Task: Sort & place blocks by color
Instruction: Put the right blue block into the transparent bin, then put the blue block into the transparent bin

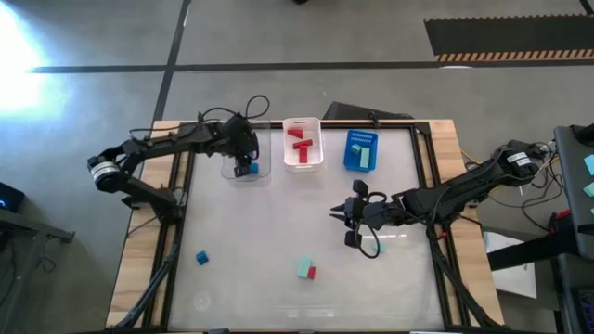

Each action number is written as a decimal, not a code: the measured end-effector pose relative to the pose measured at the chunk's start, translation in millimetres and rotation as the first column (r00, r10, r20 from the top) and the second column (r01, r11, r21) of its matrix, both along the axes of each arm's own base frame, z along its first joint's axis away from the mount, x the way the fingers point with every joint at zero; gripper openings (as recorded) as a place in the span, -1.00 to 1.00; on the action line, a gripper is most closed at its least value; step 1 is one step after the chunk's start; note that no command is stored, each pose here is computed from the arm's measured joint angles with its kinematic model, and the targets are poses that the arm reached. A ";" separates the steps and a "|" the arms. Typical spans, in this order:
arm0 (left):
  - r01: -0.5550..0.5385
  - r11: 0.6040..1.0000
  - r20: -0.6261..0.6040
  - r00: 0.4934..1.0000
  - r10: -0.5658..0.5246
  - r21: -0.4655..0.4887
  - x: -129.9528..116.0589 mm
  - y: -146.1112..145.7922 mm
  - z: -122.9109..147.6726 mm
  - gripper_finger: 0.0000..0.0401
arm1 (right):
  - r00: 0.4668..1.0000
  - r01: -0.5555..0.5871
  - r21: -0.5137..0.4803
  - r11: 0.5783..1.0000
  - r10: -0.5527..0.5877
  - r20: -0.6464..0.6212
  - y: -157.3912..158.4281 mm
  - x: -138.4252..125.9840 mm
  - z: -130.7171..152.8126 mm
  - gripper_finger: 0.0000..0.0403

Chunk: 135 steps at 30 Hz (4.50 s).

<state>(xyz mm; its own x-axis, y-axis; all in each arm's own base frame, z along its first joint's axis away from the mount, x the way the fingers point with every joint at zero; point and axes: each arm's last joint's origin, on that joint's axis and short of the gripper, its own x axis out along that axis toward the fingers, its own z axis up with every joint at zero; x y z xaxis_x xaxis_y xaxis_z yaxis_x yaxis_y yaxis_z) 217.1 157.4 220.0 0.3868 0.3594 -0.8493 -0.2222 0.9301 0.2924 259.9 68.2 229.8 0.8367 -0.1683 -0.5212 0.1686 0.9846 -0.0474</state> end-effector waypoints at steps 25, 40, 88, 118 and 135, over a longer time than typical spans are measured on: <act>0.014 0.865 0.272 0.952 0.142 -0.501 -30.1 -185.4 66.3 0.07 | 1.000 0.023 -0.010 1.000 -0.023 0.011 -0.6 0.3 0.7 -0.72; -0.591 0.636 -0.546 0.782 0.302 -0.495 -73.9 -268.9 -25.7 0.07 | 1.000 0.016 -0.021 1.000 -0.016 0.009 -0.6 0.3 0.7 -0.72; -0.400 0.812 -0.301 0.909 0.290 -0.424 -44.8 -297.5 -51.9 -0.75 | 1.000 0.014 -0.023 1.000 -0.014 0.008 -0.6 0.2 0.6 -0.72; 0.584 0.761 -0.299 0.700 -0.648 -0.282 -38.9 -299.0 -51.2 0.25 | 0.999 0.024 -0.003 1.000 -0.024 0.027 -0.4 1.1 2.0 -0.72; 0.619 0.723 -0.301 0.657 -0.691 -0.307 -40.5 -299.0 -69.6 0.03 | 0.999 0.025 -0.001 1.000 -0.025 0.029 -0.4 1.2 2.1 -0.72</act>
